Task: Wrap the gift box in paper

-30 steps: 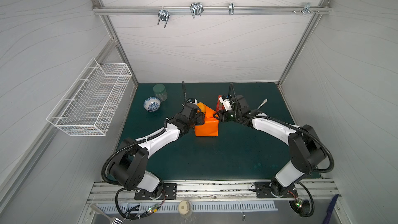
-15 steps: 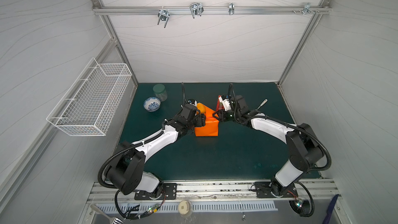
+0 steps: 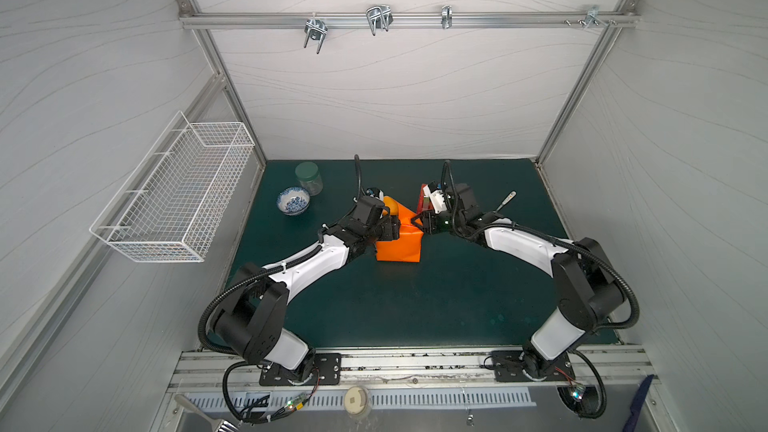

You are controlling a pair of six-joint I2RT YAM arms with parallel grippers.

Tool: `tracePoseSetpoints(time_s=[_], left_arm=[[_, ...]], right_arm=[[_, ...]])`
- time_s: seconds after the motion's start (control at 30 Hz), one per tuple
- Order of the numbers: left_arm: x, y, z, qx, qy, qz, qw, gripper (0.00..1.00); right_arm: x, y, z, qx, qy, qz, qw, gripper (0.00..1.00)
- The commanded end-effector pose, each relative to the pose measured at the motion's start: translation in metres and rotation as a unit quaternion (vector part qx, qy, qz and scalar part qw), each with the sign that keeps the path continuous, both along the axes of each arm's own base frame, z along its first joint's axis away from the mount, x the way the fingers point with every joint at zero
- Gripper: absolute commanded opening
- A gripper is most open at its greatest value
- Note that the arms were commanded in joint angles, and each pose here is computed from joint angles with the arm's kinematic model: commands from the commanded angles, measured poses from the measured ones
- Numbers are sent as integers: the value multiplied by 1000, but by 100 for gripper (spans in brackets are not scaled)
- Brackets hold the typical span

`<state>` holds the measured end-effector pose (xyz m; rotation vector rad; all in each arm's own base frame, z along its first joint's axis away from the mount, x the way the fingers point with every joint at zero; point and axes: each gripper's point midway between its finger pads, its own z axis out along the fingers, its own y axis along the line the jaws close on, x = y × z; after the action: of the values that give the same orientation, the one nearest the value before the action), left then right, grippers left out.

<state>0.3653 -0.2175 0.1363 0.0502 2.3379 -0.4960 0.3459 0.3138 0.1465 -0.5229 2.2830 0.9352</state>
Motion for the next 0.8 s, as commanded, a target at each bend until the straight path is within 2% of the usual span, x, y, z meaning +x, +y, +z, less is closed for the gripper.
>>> tracePoseSetpoints(time_s=[0.0, 0.13, 0.4, 0.6, 0.77], left_arm=[[10, 0, -1, 18, -3, 5, 1000, 75], [7, 2, -12, 26, 9, 6, 1000, 73], [3, 3, -14, 24, 11, 3, 1000, 72], [2, 2, -13, 24, 11, 1, 1000, 72], [2, 2, -9, 19, 7, 1, 1000, 72]], right_arm=[[-3, -6, -3, -16, -3, 5, 1000, 41], [9, -12, 9, -16, -18, -2, 1000, 44], [15, -5, 5, -14, -19, 21, 1000, 47], [13, 8, 3, 7, -8, 47, 999, 48], [21, 7, -11, -4, -2, 39, 999, 45]])
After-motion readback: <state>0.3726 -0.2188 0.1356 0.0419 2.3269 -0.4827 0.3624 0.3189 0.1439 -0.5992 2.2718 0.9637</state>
